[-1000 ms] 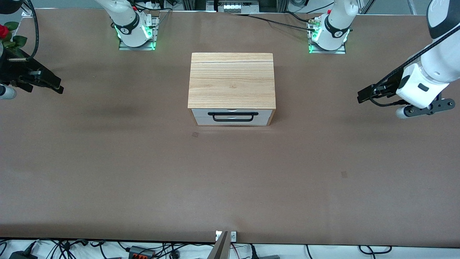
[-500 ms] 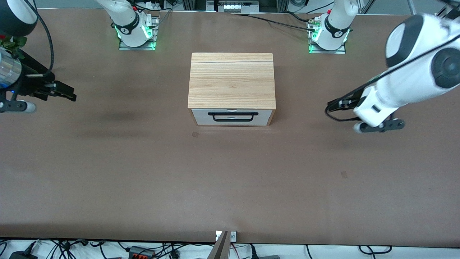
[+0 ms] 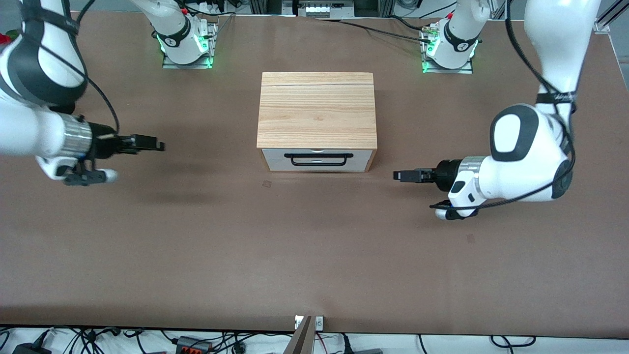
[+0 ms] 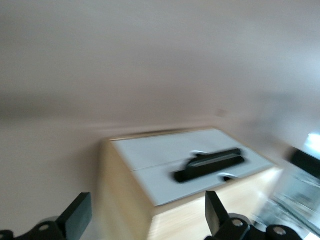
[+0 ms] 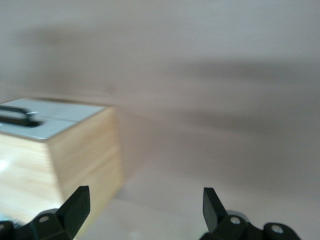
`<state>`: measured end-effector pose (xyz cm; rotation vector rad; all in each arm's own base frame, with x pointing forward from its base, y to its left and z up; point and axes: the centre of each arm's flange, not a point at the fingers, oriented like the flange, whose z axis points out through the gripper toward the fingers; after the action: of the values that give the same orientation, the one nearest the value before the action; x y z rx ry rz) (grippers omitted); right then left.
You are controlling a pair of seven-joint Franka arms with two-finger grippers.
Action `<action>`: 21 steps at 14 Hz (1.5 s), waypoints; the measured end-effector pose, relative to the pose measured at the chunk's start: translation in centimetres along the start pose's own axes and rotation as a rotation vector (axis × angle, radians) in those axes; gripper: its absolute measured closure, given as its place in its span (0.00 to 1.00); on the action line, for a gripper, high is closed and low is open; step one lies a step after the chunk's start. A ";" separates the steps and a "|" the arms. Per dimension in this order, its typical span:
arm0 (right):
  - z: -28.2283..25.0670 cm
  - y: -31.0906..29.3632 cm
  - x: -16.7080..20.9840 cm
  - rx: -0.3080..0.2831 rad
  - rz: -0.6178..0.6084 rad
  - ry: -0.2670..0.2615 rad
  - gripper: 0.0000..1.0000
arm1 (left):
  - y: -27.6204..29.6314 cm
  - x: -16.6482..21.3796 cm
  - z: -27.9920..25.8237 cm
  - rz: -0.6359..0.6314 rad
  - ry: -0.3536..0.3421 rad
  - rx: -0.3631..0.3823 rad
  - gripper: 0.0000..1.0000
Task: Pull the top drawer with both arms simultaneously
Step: 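Move the left gripper and the right gripper toward the drawer handle ends, then close the left gripper and the right gripper on the black handle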
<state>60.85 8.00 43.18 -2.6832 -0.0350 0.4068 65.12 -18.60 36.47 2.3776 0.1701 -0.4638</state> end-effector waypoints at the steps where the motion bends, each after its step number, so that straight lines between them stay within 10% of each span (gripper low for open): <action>1: 2.3 -0.9 1.2 0.080 -0.006 -0.014 0.00 | -0.8 0.9 1.4 0.011 -0.025 -0.075 0.00; 11: 23.9 -10.9 7.2 0.666 -0.271 0.097 0.00 | -1.9 3.0 13.1 0.332 -0.134 -0.431 0.00; 16: 29.7 -13.1 6.6 0.788 -0.287 0.174 0.00 | -4.0 2.8 18.7 0.275 -0.184 -0.523 0.02; 21: 31.6 -12.1 5.1 0.862 -0.287 0.130 0.23 | -5.3 3.2 19.4 0.257 -0.188 -0.531 0.19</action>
<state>57.07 32.33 19.34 -1.8110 -0.1629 0.1069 61.29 -27.54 18.51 1.7949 -0.0907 -0.4498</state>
